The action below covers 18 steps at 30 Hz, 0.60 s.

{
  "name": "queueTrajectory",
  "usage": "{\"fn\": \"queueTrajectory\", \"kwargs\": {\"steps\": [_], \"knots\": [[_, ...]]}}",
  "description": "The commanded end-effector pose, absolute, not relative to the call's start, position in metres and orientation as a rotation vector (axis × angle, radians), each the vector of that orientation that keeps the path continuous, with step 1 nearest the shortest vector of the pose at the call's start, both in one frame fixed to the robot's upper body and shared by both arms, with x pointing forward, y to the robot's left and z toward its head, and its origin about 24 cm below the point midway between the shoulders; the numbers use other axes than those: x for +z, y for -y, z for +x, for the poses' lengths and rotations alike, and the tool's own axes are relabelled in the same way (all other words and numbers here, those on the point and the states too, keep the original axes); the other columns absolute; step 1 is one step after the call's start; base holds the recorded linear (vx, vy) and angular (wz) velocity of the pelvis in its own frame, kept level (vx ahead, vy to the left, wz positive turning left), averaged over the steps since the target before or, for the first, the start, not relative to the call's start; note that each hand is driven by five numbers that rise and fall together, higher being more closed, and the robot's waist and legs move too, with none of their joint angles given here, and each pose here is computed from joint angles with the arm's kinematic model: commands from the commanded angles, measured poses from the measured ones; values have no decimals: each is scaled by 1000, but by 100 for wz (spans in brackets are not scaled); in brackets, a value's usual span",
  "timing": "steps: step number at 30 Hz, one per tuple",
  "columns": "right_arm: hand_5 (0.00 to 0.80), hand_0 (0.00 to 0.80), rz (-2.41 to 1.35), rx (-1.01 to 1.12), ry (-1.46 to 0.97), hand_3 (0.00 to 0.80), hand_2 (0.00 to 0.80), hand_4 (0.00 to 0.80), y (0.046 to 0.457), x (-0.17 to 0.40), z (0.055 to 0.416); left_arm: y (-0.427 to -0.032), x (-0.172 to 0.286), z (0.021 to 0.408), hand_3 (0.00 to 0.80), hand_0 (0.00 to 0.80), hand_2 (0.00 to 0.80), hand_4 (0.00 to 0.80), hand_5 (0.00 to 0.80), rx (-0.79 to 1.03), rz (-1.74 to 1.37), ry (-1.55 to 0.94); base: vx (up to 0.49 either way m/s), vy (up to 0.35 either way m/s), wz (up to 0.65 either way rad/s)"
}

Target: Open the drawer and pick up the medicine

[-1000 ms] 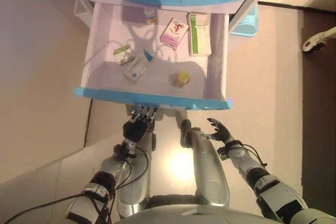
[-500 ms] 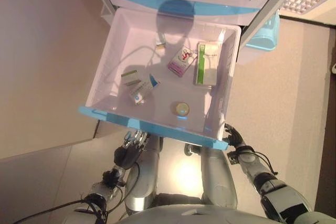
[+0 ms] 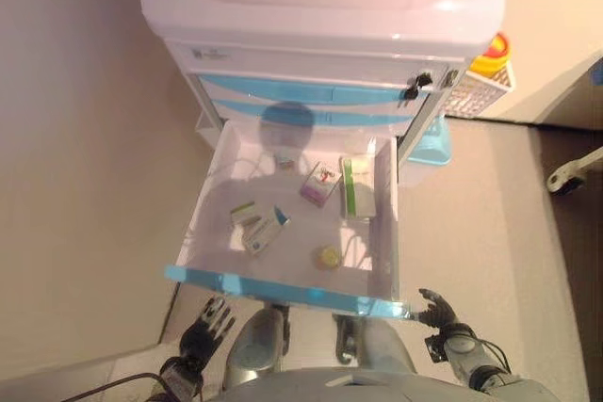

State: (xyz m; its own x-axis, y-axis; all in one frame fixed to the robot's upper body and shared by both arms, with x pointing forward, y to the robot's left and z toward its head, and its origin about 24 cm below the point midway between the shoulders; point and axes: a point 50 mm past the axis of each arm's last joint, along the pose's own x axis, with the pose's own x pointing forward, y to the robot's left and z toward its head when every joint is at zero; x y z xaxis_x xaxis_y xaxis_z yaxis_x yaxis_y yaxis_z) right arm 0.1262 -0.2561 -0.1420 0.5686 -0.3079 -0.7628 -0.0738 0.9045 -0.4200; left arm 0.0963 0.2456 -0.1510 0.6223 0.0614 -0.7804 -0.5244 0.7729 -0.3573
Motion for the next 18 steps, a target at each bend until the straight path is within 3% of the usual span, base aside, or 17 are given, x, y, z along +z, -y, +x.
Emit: {"fn": "queueTrajectory", "kwargs": {"steps": [1, 6, 11, 14, 18], "knots": [[0, 0, -452, -273, -970, 0, 0, 0, 271, -138, 125, -248, -152, 95, 0, 0, 0, 0, 0, 281, -298, -947, 28, -13, -12], [0, 0, -503, -491, -899, 0, 0, 0, 295, -125, 127, -247, -154, 96, 0, 0, 0, 0, 0, 65, 49, -1071, -1, -27, -20], [0, 0, -615, -587, -488, 0, 0, 0, 305, -70, 192, -244, -157, 91, 0, 0, 0, 0, 0, 60, 22, -1135, -12, -56, -25], [0, 0, -686, -458, -183, 0, 0, 0, 281, -20, 238, -239, -159, 82, 0, 0, 0, 0, 0, 57, 12, -1146, -53, -4, -14], [0, 0, -783, -75, 126, 0, 0, 0, 238, 35, 268, -237, -161, 72, 0, 0, 0, 0, 0, 90, -32, -1161, -31, 13, -9]]}}
